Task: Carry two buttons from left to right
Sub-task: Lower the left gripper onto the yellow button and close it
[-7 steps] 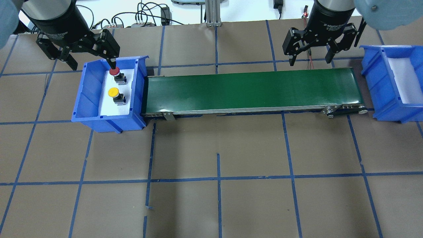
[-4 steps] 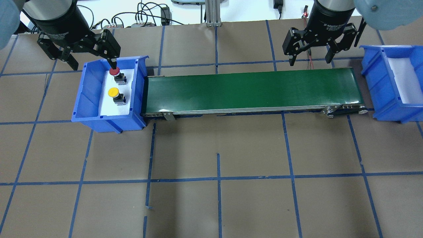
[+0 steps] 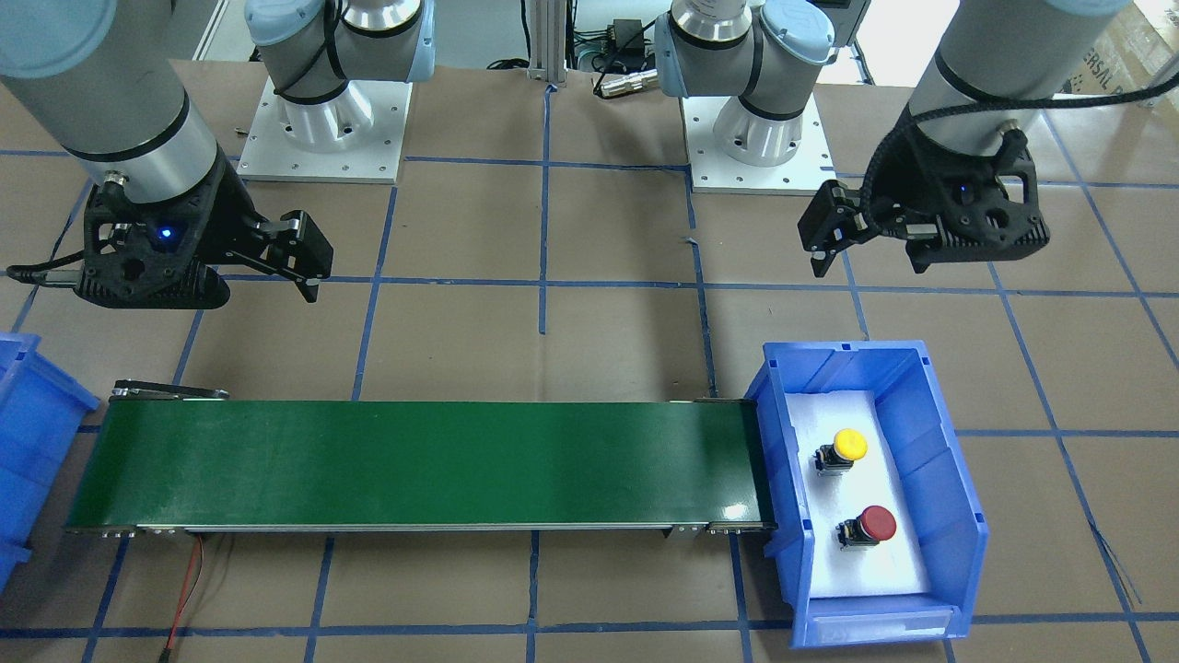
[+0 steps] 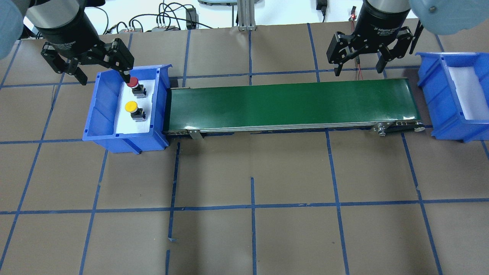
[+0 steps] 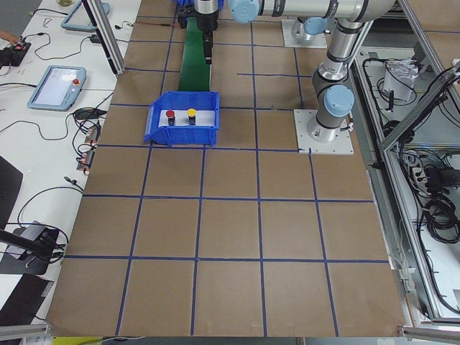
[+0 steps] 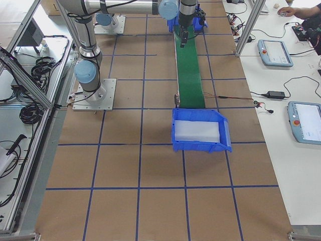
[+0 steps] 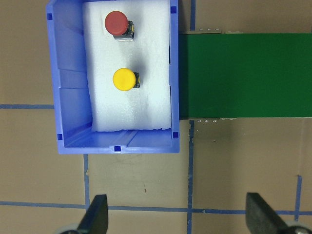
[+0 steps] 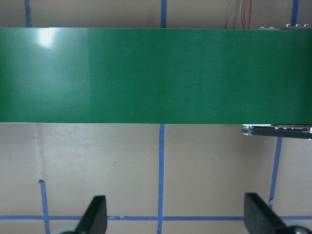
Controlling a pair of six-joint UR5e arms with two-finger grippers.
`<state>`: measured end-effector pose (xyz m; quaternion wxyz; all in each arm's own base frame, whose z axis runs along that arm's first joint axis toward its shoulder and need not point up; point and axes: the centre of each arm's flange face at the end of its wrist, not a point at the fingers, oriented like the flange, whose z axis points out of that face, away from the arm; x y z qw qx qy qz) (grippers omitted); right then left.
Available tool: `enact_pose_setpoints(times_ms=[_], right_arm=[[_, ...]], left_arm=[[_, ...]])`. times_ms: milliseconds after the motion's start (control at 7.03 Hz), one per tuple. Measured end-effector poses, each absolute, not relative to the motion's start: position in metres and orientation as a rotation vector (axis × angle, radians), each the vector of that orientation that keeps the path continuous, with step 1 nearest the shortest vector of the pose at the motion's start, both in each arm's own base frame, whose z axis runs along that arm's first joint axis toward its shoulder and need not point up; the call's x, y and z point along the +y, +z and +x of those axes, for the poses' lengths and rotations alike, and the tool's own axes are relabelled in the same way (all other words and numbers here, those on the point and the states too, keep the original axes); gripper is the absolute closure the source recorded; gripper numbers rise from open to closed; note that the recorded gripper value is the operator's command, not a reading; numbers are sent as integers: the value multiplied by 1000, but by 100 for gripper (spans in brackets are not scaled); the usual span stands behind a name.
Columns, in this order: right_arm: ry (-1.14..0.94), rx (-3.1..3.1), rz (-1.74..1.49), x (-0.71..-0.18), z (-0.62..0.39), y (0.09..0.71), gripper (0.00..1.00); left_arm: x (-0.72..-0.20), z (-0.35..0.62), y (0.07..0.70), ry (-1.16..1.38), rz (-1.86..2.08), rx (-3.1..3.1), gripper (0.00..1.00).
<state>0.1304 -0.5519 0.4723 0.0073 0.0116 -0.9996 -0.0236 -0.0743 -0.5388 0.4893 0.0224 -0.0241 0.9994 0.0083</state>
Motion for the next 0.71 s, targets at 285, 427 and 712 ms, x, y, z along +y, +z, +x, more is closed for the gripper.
enact_pose_setpoints(times_ms=[285,427,712], right_arm=[[-73,-3126,36,-552,130,472,0],[-73,-3126,36,-552,130,473,0],[-73,-3126,36,-552,130,472,0]], left_arm=[[-584,-37,446,33,-30,3108,0],[-610,-16,413,37,-8,3123,0],[-647,13,344,42,33,3163,1]])
